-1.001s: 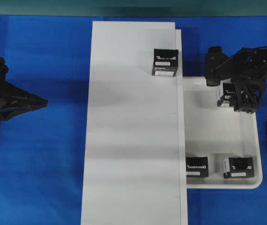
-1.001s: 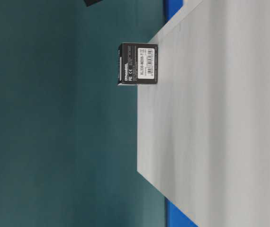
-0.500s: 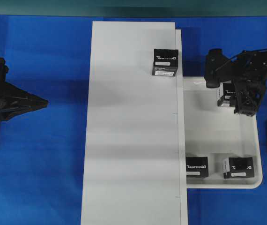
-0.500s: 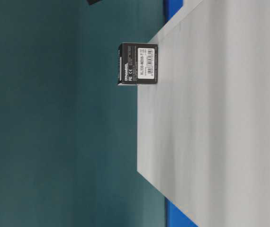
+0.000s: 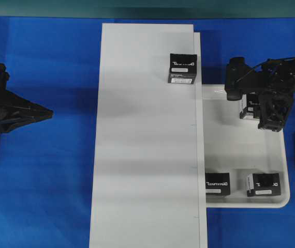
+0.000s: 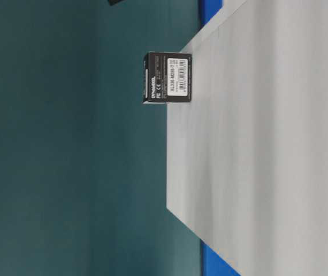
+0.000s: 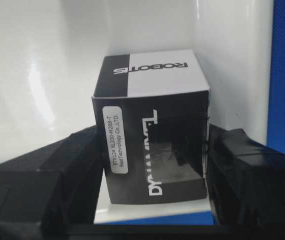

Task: Place the box from the white plastic tray onto the white base.
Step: 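Close the right gripper on the black-and-white box and lift it, then carry the held box left over the white base below the other box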

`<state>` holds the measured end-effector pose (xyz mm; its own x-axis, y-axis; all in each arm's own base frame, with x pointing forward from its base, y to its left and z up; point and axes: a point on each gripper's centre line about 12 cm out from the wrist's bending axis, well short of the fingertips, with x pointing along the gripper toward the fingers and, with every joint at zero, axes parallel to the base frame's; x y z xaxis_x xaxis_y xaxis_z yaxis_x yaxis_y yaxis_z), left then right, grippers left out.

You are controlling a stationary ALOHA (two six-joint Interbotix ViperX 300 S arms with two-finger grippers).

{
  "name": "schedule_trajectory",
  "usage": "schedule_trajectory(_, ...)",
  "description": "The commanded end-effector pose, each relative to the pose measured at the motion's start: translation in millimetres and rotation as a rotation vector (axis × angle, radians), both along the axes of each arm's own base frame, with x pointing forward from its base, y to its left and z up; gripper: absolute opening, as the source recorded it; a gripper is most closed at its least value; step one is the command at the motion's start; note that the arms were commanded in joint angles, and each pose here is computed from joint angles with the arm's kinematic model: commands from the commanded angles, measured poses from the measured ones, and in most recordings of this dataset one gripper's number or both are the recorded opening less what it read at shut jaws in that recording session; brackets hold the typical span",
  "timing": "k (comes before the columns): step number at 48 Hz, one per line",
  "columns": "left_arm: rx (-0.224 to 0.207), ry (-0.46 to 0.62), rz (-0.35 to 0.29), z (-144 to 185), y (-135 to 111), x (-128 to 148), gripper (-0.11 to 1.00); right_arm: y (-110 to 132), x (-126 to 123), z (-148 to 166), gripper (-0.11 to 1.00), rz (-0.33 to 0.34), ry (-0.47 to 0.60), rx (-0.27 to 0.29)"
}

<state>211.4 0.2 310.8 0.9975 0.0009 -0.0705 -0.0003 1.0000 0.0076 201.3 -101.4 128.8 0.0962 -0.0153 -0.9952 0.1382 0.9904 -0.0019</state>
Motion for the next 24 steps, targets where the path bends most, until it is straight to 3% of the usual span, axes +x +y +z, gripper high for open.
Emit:
schedule_trajectory(1,0.002,-0.026,0.003,10.7,0.6,2.3,-0.07,0.5,5.6,14.7,0.58,-0.024,-0.021,0.005)
schedule_trajectory(10,0.002,-0.029,0.000,11.4,0.0,1.7,-0.07,3.6,3.5,71.5,0.58,-0.097,-0.029,0.026)
schedule_trajectory(24,0.002,-0.032,0.001,13.3,0.3,2.5,-0.07,16.0,-16.9,165.0,0.58,-0.145,-0.139,-0.001)
